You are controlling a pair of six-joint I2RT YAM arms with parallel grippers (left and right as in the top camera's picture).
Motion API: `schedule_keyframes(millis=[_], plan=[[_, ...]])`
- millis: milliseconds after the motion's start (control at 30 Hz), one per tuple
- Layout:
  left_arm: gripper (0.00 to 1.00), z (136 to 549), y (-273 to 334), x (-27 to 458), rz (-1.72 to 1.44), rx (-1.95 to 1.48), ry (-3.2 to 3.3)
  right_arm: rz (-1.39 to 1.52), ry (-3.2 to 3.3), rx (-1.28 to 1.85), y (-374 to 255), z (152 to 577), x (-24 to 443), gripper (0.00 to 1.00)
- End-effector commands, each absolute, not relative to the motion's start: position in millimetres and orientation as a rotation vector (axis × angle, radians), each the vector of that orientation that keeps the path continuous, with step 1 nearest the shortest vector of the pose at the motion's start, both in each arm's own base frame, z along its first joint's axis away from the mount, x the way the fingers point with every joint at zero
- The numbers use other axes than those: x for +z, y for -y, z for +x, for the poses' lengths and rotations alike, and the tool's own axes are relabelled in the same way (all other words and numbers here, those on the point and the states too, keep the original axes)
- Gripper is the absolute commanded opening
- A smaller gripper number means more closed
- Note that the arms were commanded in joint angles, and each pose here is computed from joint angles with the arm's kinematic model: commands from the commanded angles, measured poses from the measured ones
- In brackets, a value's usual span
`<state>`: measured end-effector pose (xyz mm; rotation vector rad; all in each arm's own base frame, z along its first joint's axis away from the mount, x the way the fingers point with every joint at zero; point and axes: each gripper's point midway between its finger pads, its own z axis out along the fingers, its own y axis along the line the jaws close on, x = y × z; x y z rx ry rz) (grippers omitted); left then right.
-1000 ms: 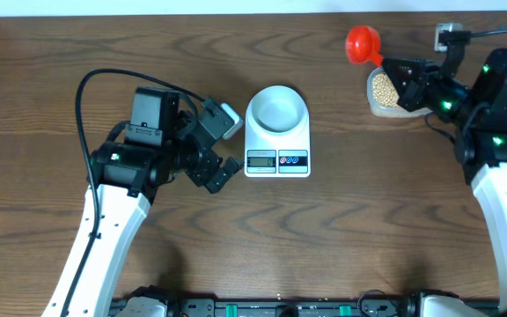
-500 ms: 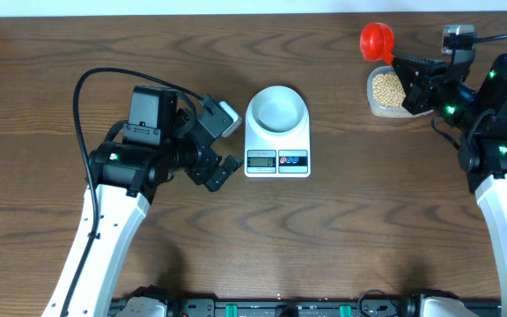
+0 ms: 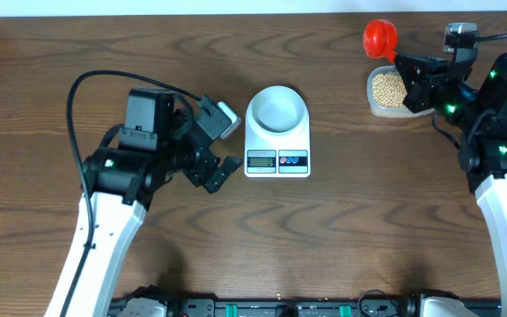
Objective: Scoop item into bowl and weigh 50g on scale
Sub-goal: 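Lower the red scoop with the right gripper into the soybean tub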
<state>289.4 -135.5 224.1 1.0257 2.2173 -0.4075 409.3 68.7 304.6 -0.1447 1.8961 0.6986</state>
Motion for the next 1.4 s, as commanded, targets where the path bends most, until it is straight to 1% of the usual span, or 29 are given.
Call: schedule_keyframes(millis=[0, 133, 267, 933, 1200, 1367], plan=[[0.98, 287.6, 131.6, 249.9, 1.050, -0.360, -2.125, -0.164, -1.872, 0.675, -67.0, 410.2, 312.8, 0.01], [0.98, 286.3, 121.5, 249.0, 1.018, -0.364, -2.150, -0.164, -1.872, 0.675, -67.0, 410.2, 312.8, 0.01], [0.98, 277.1, 123.3, 248.0, 1.061, -0.446, -2.131, -0.164, -1.872, 0.674, -67.0, 410.2, 312.8, 0.01], [0.97, 273.3, 119.7, 243.7, 1.011, -0.473, -2.188, -0.161, -1.875, 0.670, -66.3, 410.4, 312.2, 0.01], [0.98, 273.3, 119.7, 243.7, 1.011, -0.473, -2.188, -0.130, -1.953, 0.596, -56.7, 409.0, 292.8, 0.01], [0.98, 273.3, 119.7, 243.7, 1.011, -0.473, -2.188, -0.088, -1.966, 0.538, -47.3, 412.5, 289.4, 0.01]])
